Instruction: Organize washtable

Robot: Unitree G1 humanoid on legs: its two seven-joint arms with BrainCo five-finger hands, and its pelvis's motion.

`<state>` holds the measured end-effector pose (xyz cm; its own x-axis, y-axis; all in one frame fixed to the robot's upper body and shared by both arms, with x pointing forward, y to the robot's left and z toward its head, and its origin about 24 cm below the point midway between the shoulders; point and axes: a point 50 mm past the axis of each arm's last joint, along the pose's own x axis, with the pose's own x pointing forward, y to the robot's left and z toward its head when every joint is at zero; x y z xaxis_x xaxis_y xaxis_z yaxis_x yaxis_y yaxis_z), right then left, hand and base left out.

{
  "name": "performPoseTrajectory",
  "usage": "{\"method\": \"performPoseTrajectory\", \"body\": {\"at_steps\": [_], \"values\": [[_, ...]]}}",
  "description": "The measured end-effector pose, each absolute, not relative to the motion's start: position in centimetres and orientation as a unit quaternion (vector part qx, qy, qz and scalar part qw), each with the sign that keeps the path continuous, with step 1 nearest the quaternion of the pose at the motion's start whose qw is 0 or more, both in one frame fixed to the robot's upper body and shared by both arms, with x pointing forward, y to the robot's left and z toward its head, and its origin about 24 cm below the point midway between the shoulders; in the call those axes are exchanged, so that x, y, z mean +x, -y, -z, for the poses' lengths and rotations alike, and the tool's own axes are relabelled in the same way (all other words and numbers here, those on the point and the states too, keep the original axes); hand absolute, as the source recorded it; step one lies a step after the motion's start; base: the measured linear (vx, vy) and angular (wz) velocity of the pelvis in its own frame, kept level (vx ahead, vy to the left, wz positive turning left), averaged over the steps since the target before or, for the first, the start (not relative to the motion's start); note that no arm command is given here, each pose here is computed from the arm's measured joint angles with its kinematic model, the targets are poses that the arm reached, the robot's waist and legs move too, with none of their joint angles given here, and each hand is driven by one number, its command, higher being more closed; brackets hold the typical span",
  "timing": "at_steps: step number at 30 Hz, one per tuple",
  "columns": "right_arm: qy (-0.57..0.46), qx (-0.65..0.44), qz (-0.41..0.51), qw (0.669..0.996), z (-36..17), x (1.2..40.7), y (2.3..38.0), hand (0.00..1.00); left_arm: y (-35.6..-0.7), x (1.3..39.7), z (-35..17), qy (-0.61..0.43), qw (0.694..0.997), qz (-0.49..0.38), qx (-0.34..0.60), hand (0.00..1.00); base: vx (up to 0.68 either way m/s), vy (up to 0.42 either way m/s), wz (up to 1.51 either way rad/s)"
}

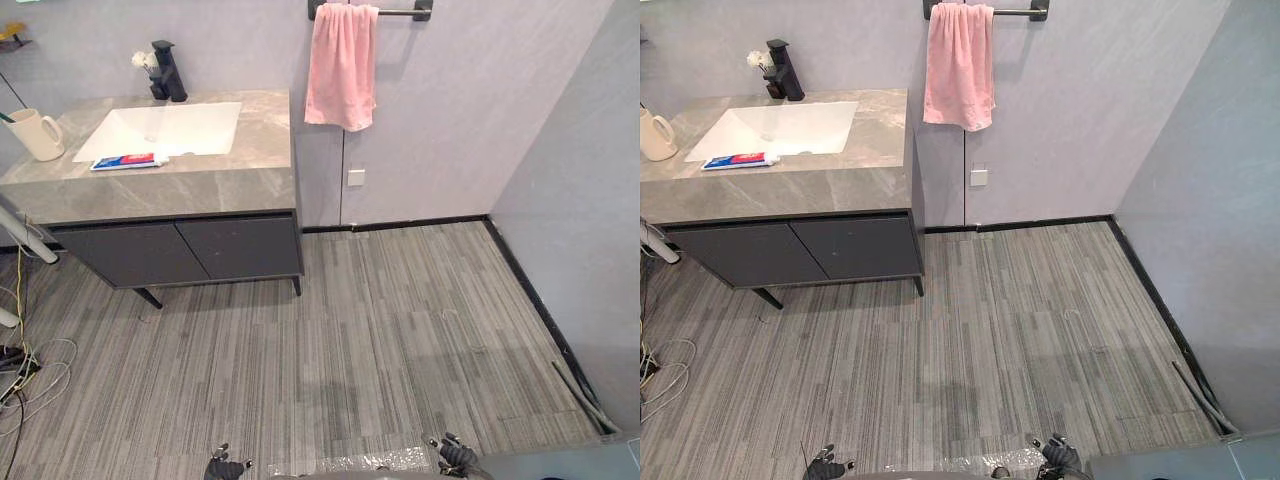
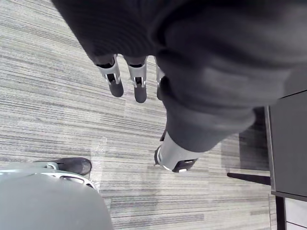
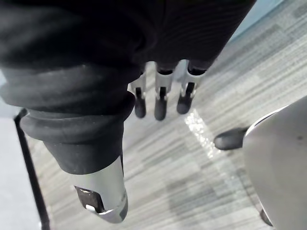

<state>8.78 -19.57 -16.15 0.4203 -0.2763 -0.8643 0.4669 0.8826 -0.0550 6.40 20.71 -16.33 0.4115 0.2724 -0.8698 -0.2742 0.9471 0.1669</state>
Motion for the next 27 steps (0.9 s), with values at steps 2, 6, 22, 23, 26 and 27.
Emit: {"method": "performPoseTrajectory", "body": {"at_steps": [2, 6, 22, 23, 26, 27], "values": [[-0.490, 0.097, 0.222, 0.837, 16.14, 8.83, 19.57, 0.00, -20.81, 6.55, 16.32, -0.517, 0.840, -0.162, 0.001, 0.00, -0.02, -0.020, 0.00], [-0.489, 0.097, 0.222, 0.838, 16.13, 8.87, 19.56, 0.00, -20.97, 6.60, 16.29, -0.517, 0.841, -0.162, 0.004, 0.00, -0.05, -0.044, 0.00], [-0.490, 0.100, 0.222, 0.837, 16.15, 8.86, 19.57, 0.00, -20.95, 6.77, 16.29, -0.518, 0.842, -0.147, 0.015, 0.00, -0.02, -0.025, 0.00], [-0.490, 0.101, 0.223, 0.837, 16.15, 8.86, 19.58, 0.00, -20.97, 6.86, 16.28, -0.518, 0.843, -0.147, 0.016, 0.00, 0.00, 0.000, 0.00], [-0.488, 0.103, 0.223, 0.838, 16.12, 8.95, 19.57, 0.00, -21.07, 7.04, 16.23, -0.516, 0.844, -0.148, 0.016, 0.00, -0.01, -0.022, -0.10], [-0.487, 0.104, 0.223, 0.838, 16.10, 9.00, 19.57, 0.00, -21.12, 7.05, 16.21, -0.515, 0.844, -0.150, 0.015, 0.00, -0.01, -0.051, -0.30]]}}
